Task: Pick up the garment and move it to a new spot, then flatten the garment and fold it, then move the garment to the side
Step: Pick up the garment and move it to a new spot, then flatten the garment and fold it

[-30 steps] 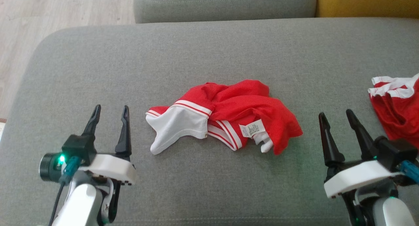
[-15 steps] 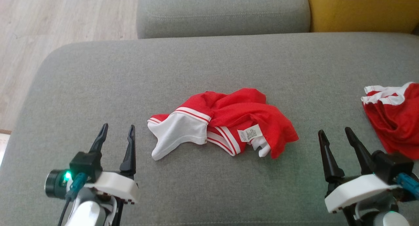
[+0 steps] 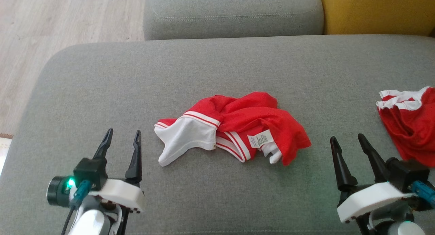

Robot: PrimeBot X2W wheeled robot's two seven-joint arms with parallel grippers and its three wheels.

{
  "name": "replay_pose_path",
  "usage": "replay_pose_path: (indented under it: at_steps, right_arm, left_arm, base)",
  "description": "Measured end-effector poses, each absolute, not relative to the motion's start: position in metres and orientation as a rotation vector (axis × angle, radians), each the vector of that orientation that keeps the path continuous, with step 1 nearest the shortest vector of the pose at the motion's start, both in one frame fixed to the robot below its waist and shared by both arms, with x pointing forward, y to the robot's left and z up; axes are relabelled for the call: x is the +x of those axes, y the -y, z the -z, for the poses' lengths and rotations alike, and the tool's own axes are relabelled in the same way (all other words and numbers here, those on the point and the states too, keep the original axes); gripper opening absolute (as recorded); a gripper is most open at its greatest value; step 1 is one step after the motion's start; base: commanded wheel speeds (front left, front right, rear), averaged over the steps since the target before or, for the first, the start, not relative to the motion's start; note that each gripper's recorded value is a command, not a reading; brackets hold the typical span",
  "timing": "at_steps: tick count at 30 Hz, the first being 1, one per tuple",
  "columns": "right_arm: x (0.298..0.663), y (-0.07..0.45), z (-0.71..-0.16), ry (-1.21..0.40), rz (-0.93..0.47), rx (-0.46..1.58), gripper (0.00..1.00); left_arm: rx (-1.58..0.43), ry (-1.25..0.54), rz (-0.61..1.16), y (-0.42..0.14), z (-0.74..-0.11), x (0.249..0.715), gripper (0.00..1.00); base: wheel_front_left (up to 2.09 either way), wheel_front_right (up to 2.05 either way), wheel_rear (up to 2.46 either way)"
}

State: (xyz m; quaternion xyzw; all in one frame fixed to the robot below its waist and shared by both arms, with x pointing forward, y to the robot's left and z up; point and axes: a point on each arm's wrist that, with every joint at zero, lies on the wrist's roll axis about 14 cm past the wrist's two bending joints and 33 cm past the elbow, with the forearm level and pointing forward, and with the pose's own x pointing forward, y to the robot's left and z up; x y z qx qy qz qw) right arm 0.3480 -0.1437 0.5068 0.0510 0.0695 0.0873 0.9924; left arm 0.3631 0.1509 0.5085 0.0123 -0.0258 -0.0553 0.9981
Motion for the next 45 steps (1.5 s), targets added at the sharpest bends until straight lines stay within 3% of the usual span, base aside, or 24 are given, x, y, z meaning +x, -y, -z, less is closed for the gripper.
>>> replay_pose_path:
  at_steps: [9, 20, 31, 32, 33, 35, 45]
  right_arm:
    - [0.349, 0.136, -0.503, -0.155, -0.196, 0.114, 1.00]
    - [0.354, 0.058, -0.461, -0.322, -0.446, 0.046, 1.00]
    - [0.375, 0.048, -0.419, -0.427, -0.502, -0.061, 1.00]
    - [0.375, 0.048, -0.419, -0.427, -0.502, -0.061, 0.84]
    - [0.376, 0.049, -0.417, -0.427, -0.500, -0.071, 0.48]
    - [0.380, 0.054, -0.415, -0.426, -0.492, -0.096, 0.00]
    - [0.394, 0.074, -0.415, -0.404, -0.430, -0.103, 0.00]
  left_arm:
    - [0.025, 0.047, 0.117, -0.150, -0.507, 0.363, 1.00]
    - [0.034, 0.054, 0.122, -0.148, -0.509, 0.381, 1.00]
    - [0.025, 0.034, 0.115, -0.148, -0.501, 0.394, 1.00]
    - [0.025, 0.034, 0.115, -0.148, -0.501, 0.394, 1.00]
    - [0.024, 0.039, 0.114, -0.148, -0.502, 0.394, 1.00]
    - [0.026, 0.042, 0.115, -0.147, -0.502, 0.395, 1.00]
    - [0.020, 0.035, 0.123, -0.143, -0.499, 0.400, 1.00]
  base:
    - [0.00, 0.00, 0.00]
    - [0.00, 0.00, 0.00]
    - [0.00, 0.00, 0.00]
    - [0.00, 0.00, 0.00]
    - [0.00, 0.00, 0.00]
    - [0.00, 0.00, 0.00]
    - [0.00, 0.00, 0.00]
